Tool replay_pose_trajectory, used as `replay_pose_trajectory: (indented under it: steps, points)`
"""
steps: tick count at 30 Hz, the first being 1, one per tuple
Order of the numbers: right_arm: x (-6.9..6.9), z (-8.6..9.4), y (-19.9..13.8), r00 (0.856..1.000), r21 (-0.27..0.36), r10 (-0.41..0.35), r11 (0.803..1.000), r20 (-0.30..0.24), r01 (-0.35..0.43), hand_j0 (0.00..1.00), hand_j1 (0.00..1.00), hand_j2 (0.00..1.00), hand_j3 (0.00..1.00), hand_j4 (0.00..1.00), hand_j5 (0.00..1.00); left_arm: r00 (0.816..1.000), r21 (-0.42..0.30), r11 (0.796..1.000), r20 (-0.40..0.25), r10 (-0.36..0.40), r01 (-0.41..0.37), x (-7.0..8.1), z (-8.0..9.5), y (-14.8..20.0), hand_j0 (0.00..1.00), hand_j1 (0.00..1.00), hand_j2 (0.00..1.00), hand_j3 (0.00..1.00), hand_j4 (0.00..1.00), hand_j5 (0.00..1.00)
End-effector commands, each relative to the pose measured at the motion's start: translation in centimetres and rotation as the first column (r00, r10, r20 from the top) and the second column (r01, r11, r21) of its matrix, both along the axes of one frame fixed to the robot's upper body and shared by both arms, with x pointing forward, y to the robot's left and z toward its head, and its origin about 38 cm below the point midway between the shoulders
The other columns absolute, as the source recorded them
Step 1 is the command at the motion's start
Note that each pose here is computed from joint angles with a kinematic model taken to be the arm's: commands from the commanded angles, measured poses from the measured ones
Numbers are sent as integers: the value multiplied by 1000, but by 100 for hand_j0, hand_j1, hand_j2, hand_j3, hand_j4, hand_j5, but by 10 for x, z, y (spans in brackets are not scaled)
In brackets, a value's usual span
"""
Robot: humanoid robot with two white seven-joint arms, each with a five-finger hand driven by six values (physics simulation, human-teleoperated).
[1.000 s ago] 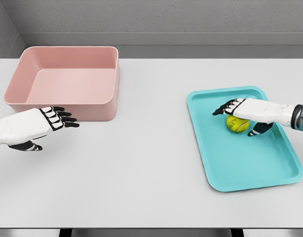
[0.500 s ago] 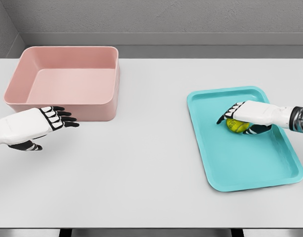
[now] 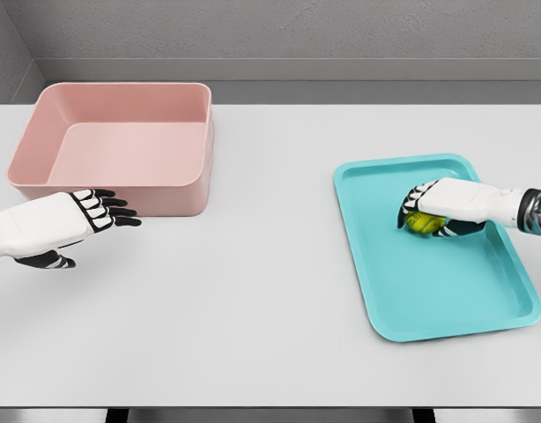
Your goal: Put the tennis from the blue tray into the pink basket with both arms
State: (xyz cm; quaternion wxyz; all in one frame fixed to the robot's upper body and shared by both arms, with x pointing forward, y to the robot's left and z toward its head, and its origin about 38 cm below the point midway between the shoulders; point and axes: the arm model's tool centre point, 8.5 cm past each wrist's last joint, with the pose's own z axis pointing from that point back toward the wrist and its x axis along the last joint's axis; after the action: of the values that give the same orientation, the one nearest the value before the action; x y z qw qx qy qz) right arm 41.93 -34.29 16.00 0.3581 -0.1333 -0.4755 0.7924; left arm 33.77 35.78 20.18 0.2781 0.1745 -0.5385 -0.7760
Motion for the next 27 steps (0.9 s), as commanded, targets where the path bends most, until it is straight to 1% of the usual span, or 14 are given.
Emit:
replay_pose_trajectory:
  steps: [1, 2, 4, 6, 9, 11, 14, 16, 17, 19, 21, 22, 23, 27]
  points:
    - [0, 3, 0, 1000, 9, -3, 1000, 5, 3, 48, 48, 48, 48, 48, 48, 1000, -5, 1000, -1, 2, -2, 0, 1, 0, 100, 100, 100, 100, 100, 100]
    - [0, 4, 0, 1000, 8, -1, 1000, 7, 1, 44, 44, 44, 44, 44, 44, 1000, -4, 1000, -1, 2, -2, 0, 1, 0, 100, 100, 100, 100, 100, 100]
    - [1, 7, -2, 1000, 9, -5, 1000, 14, 5, 43, 43, 43, 43, 43, 43, 1000, -4, 1000, -1, 2, -2, 0, 1, 0, 100, 100, 100, 100, 100, 100]
    - [3, 20, -3, 999, 17, -5, 1000, 47, 4, 43, 43, 43, 43, 43, 43, 1000, -4, 1000, -1, 2, -2, 0, 1, 1, 100, 100, 100, 100, 100, 100]
    - [-1, 32, 2, 997, 12, 23, 1000, 77, -24, 42, 42, 42, 42, 42, 42, 1000, -4, 1000, -1, 2, -2, 0, 1, 1, 100, 100, 100, 100, 100, 100]
    - [-5, 42, 9, 993, 1, 58, 998, 102, -58, 43, 43, 43, 43, 43, 43, 1000, -5, 1000, 0, 2, -2, 0, 1, 1, 100, 100, 100, 100, 100, 100]
    - [-11, 51, 25, 985, -2, 110, 994, 130, -111, 43, 43, 43, 43, 43, 43, 1000, -4, 1000, -1, 2, -2, 0, 1, 1, 100, 100, 100, 100, 100, 100]
    - [-12, 52, 33, 981, -2, 131, 991, 141, -132, 43, 43, 43, 43, 43, 43, 1000, -4, 1000, -1, 2, -2, 0, 1, 1, 100, 100, 100, 100, 100, 100]
    - [-17, 57, 43, 973, -6, 165, 986, 160, -166, 43, 43, 43, 43, 43, 43, 1000, -4, 1000, -1, 2, -2, 0, 1, 1, 100, 100, 100, 100, 100, 100]
    - [-22, 60, 57, 962, -16, 204, 979, 180, -205, 43, 43, 43, 43, 43, 43, 1000, -2, 1000, -1, 2, -2, 0, 1, 1, 100, 100, 100, 100, 100, 100]
    - [-29, 67, 71, 944, -33, 253, 967, 211, -251, 42, 42, 42, 42, 42, 42, 1000, -2, 1000, 1, 3, -3, 0, 1, 1, 100, 100, 100, 100, 100, 100]
    - [-31, 67, 79, 939, -25, 267, 963, 219, -268, 42, 42, 42, 42, 42, 42, 1000, -2, 1000, 1, 3, -3, 0, 1, 1, 100, 100, 100, 100, 100, 100]
    - [-30, 65, 83, 935, -30, 272, 962, 226, -273, 42, 42, 42, 42, 42, 42, 1000, -2, 1000, 1, 3, -3, 0, 1, 1, 100, 100, 100, 100, 100, 100]
    - [-29, 61, 110, 920, -8, 300, 951, 254, -308, 42, 42, 42, 42, 42, 42, 1000, -2, 1000, 1, 3, -3, 0, 1, 1, 100, 100, 100, 100, 100, 100]
